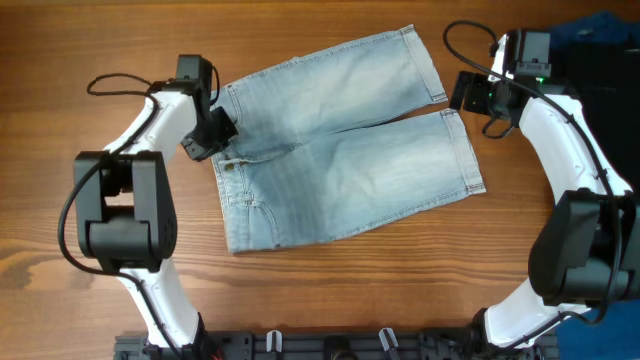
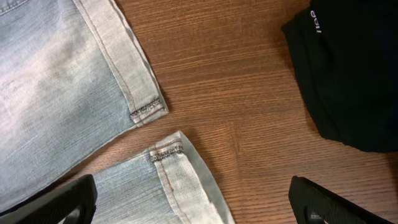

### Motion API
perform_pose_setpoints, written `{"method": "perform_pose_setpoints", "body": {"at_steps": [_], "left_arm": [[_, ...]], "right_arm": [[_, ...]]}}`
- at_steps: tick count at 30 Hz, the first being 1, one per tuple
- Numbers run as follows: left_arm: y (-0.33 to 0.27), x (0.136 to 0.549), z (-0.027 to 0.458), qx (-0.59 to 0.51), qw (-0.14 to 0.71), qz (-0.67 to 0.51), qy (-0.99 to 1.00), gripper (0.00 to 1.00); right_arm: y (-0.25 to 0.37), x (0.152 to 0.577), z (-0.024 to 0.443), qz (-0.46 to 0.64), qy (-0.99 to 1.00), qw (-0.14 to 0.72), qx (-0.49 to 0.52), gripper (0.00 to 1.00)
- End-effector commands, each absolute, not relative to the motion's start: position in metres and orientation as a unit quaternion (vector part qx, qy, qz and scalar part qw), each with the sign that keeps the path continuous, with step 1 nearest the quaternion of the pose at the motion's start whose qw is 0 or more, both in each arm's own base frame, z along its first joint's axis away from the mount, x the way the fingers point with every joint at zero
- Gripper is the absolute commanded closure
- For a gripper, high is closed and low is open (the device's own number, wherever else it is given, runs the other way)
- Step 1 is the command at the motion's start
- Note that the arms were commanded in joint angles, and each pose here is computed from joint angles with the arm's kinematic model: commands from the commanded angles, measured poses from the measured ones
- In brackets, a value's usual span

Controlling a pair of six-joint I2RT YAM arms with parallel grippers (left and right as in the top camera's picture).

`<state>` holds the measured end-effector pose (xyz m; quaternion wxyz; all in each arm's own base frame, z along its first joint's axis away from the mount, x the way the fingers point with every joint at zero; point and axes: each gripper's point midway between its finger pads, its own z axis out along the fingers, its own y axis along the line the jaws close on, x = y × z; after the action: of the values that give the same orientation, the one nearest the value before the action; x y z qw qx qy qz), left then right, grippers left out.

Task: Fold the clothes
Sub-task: 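Release the shorts and move both grippers outward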

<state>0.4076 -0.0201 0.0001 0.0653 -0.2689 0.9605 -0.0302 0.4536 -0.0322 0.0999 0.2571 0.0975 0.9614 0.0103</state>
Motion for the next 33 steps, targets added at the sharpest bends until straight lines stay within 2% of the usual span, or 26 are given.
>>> {"method": "perform_pose_setpoints", "body": {"at_steps": [1, 14, 17, 19, 21, 22, 25, 27, 30, 33], "left_arm": [[0.002, 0.417, -0.031, -0.249, 0.093, 0.029, 0.964, 0.96], [0.008, 0.517, -0.016, -0.188, 0.295, 0.014, 0.937, 0.96], [0.008, 0.532, 0.001, -0.154, 0.329, 0.019, 0.932, 0.92], [0.008, 0.536, 0.032, -0.155, 0.34, 0.016, 0.928, 0.77], [0.007, 0.531, 0.096, -0.178, 0.372, -0.003, 0.911, 0.53], [0.006, 0.524, 0.124, -0.184, 0.383, -0.012, 0.905, 0.47], [0.017, 0.472, 0.193, -0.245, 0.379, -0.028, 0.892, 0.44], [0.03, 0.441, 0.195, -0.272, 0.341, -0.021, 0.9, 0.39], [0.04, 0.413, 0.173, -0.29, 0.263, -0.051, 0.919, 0.18], [0.03, 0.395, 0.164, -0.278, 0.206, -0.124, 0.93, 0.06]], "right_arm": [[-0.034, 0.455, 0.102, 0.004, 0.961, 0.259, 0.1, 0.0], [-0.034, 0.455, 0.102, 0.004, 0.961, 0.26, 0.1, 0.0], [-0.034, 0.455, 0.102, 0.004, 0.961, 0.259, 0.1, 0.01], [-0.034, 0.455, 0.102, 0.004, 0.961, 0.259, 0.1, 0.0], [-0.034, 0.455, 0.102, 0.004, 0.961, 0.259, 0.1, 0.0], [-0.034, 0.455, 0.102, 0.004, 0.961, 0.259, 0.1, 0.01], [-0.034, 0.455, 0.102, 0.004, 0.961, 0.26, 0.1, 0.01], [-0.034, 0.455, 0.102, 0.004, 0.961, 0.259, 0.1, 0.0], [-0.033, 0.455, 0.102, 0.007, 0.96, 0.26, 0.102, 0.0], [-0.002, 0.456, 0.104, 0.116, 0.949, 0.247, 0.157, 0.0]]}}
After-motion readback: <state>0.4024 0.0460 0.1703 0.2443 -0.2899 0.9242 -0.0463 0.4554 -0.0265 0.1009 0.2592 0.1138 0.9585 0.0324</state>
